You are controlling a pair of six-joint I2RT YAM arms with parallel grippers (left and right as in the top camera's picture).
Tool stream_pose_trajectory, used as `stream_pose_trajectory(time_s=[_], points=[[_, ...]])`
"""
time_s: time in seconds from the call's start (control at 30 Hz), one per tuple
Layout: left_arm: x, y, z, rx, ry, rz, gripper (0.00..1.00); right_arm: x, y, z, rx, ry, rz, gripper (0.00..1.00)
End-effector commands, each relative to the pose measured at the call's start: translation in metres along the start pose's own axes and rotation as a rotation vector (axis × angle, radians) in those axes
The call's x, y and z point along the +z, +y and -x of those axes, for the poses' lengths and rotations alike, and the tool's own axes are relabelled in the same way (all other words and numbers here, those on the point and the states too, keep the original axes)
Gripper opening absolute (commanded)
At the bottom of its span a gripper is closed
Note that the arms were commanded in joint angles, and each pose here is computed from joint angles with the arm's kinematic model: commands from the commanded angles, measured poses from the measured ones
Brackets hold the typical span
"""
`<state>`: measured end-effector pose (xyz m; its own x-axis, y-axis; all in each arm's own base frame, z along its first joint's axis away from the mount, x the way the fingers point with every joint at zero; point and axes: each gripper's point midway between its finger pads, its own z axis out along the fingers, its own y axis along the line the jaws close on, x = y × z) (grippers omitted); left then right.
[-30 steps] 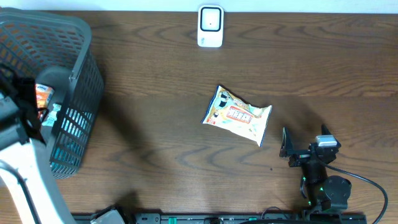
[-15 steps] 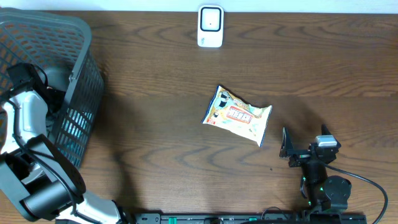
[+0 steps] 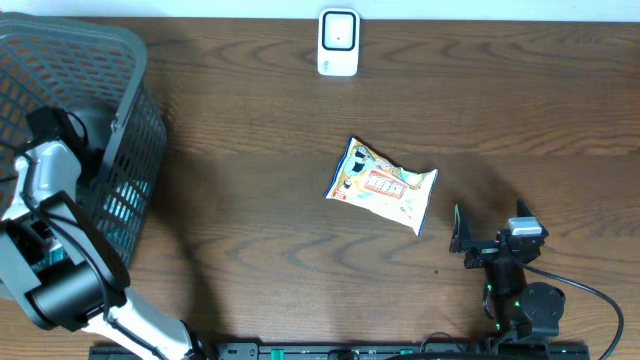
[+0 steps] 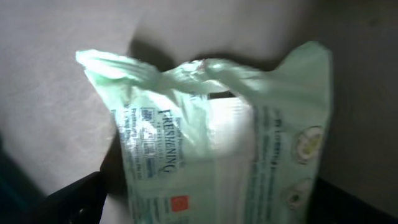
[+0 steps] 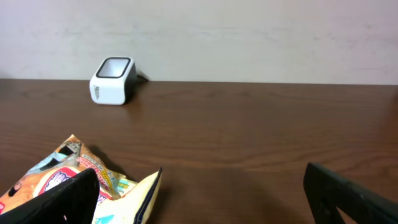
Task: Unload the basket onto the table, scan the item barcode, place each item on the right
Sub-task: 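Grasp the light green wet wipes pack in the basket with left gripper, then lift the green pack out and set it beside the orange pack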
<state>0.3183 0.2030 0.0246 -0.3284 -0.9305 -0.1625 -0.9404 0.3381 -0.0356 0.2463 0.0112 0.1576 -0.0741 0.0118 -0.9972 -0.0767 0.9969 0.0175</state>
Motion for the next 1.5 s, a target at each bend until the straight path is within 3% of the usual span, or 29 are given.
stream_pose_trajectory(time_s=[0.0, 0.07, 0.2, 0.23, 0.33, 0.5, 0.67, 0.77, 0.83, 0.97, 1.1, 1.33, 1.47], points=[[0.018, 0.008, -0.015, 0.021, 0.074, 0.045, 0.79, 0.000, 0.000, 0.000, -0.015, 0.000, 0.001, 0.99], [0.017, 0.008, -0.016, 0.021, 0.076, 0.047, 0.55, 0.000, 0.000, 0.000, -0.015, 0.000, 0.001, 0.99], [0.014, 0.009, -0.016, 0.022, 0.084, 0.054, 0.27, 0.000, 0.000, 0.000, -0.015, 0.000, 0.001, 0.99], [0.006, 0.007, -0.012, 0.020, 0.083, 0.053, 0.24, 0.000, 0.000, 0.000, -0.015, 0.000, 0.001, 0.99], [-0.011, 0.004, -0.004, 0.014, 0.063, 0.037, 0.24, 0.000, 0.000, 0.000, -0.015, 0.000, 0.001, 0.99], [-0.078, 0.002, 0.025, -0.026, -0.050, -0.047, 0.24, 0.000, 0.000, 0.000, -0.015, 0.000, 0.001, 0.99], [-0.195, 0.015, 0.054, -0.106, -0.308, -0.230, 0.24, 0.000, 0.000, 0.000, -0.015, 0.000, 0.001, 0.99], [-0.260, 0.026, 0.048, -0.187, -0.438, -0.356, 0.24, 0.000, 0.000, 0.000, -0.015, 0.000, 0.001, 0.99], [-0.311, 0.023, 0.021, -0.201, -0.480, -0.529, 0.24, 0.000, 0.000, 0.000, -0.015, 0.000, 0.001, 0.99], [-0.368, 0.003, -0.038, -0.101, -0.441, -0.791, 0.24, 0.000, 0.000, 0.000, -0.015, 0.000, 0.001, 0.99], [-0.398, -0.012, -0.088, 0.022, -0.388, -0.934, 0.24, 0.000, 0.000, 0.000, -0.015, 0.000, 0.001, 0.99], [-0.405, -0.049, -0.174, 0.310, -0.201, -1.033, 0.23, 0.000, 0.000, 0.000, -0.015, 0.000, 0.001, 0.99], [-0.377, -0.073, -0.217, 0.452, -0.105, -0.967, 0.23, 0.000, 0.000, 0.000, -0.015, 0.000, 0.001, 0.99]])
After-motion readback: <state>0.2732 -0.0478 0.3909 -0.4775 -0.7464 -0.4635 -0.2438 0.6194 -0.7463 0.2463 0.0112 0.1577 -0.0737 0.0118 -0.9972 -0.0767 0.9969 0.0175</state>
